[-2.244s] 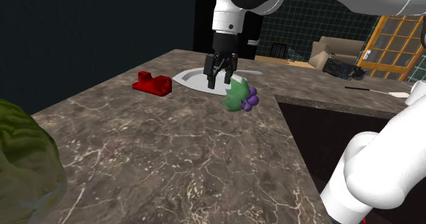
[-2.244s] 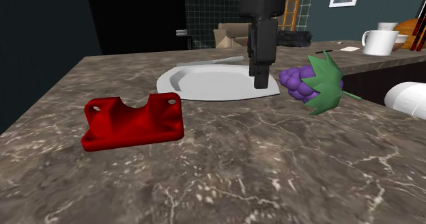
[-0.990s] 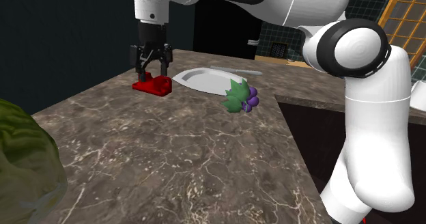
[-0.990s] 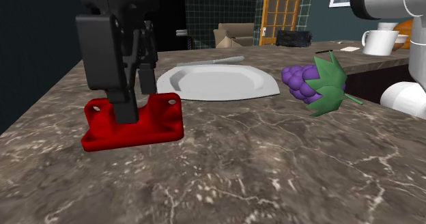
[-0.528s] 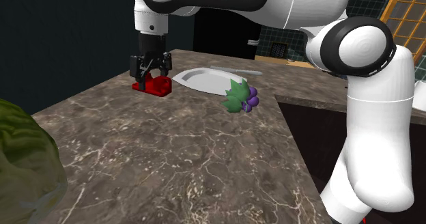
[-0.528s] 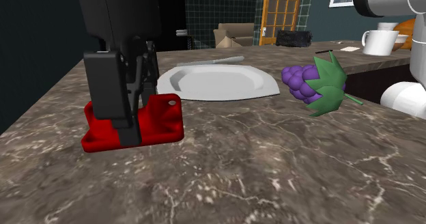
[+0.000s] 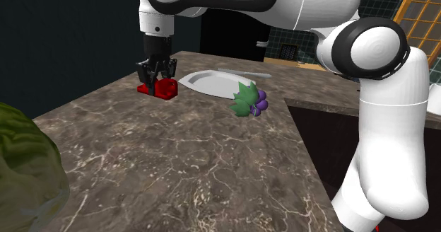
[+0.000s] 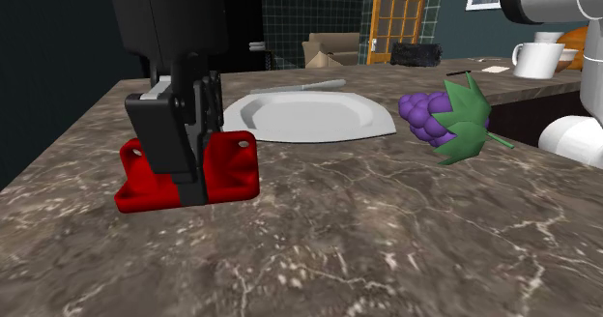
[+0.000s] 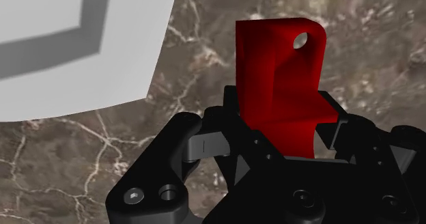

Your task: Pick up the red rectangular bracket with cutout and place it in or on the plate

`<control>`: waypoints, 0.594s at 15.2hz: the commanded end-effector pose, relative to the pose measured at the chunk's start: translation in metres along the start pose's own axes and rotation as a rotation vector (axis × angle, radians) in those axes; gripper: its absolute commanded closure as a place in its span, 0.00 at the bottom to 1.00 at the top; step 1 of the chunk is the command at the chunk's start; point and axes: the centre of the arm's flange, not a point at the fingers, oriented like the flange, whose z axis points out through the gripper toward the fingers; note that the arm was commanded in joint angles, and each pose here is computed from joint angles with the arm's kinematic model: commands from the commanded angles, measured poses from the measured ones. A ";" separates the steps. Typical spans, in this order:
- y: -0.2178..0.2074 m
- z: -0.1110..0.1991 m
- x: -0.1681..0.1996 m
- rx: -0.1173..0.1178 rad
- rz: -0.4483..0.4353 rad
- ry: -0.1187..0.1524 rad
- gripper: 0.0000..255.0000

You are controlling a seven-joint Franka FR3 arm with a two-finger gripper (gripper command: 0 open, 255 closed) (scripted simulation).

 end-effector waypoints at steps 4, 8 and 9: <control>0.000 0.000 0.000 0.000 0.000 0.000 1.00; 0.000 -0.005 0.000 0.000 0.000 0.000 1.00; 0.000 -0.011 0.000 0.000 0.000 0.000 1.00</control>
